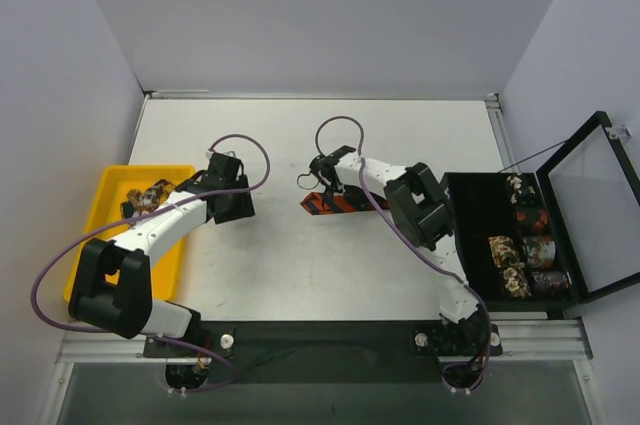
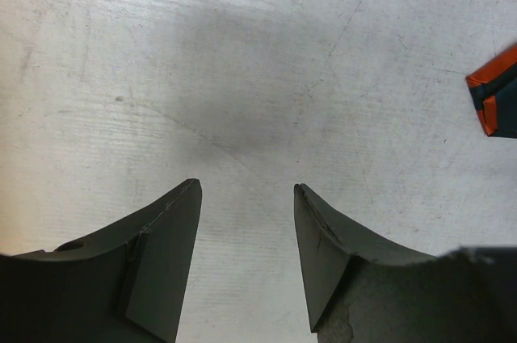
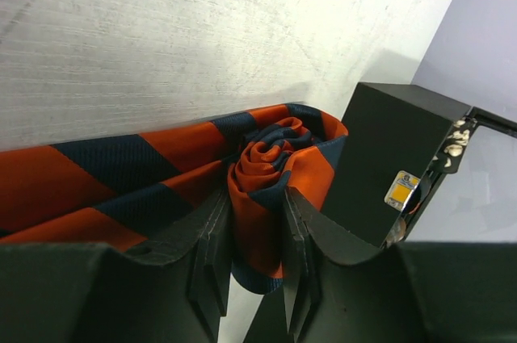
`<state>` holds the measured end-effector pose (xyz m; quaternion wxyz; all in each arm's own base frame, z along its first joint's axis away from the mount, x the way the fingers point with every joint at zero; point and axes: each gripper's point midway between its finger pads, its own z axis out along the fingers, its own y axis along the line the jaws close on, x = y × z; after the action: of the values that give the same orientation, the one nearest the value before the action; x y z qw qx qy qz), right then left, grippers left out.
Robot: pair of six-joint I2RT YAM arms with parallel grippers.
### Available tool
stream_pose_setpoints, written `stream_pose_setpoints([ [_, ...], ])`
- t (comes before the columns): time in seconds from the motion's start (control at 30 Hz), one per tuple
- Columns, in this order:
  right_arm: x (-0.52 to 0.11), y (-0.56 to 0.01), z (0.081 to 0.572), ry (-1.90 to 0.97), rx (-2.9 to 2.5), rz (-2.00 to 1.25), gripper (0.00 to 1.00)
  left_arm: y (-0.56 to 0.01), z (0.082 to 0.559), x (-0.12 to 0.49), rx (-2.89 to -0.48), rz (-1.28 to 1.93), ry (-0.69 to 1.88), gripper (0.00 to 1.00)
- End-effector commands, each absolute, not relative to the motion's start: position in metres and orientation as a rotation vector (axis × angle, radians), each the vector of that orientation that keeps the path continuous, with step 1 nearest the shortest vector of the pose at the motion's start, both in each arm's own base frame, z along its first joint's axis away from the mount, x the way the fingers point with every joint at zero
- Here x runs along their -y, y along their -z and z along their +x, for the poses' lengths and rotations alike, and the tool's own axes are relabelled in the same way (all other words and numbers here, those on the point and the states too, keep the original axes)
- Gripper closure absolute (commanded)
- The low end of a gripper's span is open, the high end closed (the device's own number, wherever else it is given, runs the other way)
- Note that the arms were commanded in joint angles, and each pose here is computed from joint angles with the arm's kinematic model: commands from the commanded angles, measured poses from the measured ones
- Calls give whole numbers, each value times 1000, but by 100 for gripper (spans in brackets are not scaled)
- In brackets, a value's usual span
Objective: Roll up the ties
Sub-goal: Roll the tie
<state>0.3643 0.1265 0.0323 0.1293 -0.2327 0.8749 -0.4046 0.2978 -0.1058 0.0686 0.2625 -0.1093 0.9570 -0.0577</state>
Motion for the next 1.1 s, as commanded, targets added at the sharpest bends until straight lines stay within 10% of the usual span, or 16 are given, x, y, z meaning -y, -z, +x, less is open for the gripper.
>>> stream_pose_setpoints([
  [0.0, -132, -11, 350, 1028, -2691, -624, 73, -83, 307, 107, -2527, -289, 187, 40],
  [1.07, -134, -149, 368, 158, -2602, -122, 23, -85, 309, 112, -2517, -273, 226, 40],
])
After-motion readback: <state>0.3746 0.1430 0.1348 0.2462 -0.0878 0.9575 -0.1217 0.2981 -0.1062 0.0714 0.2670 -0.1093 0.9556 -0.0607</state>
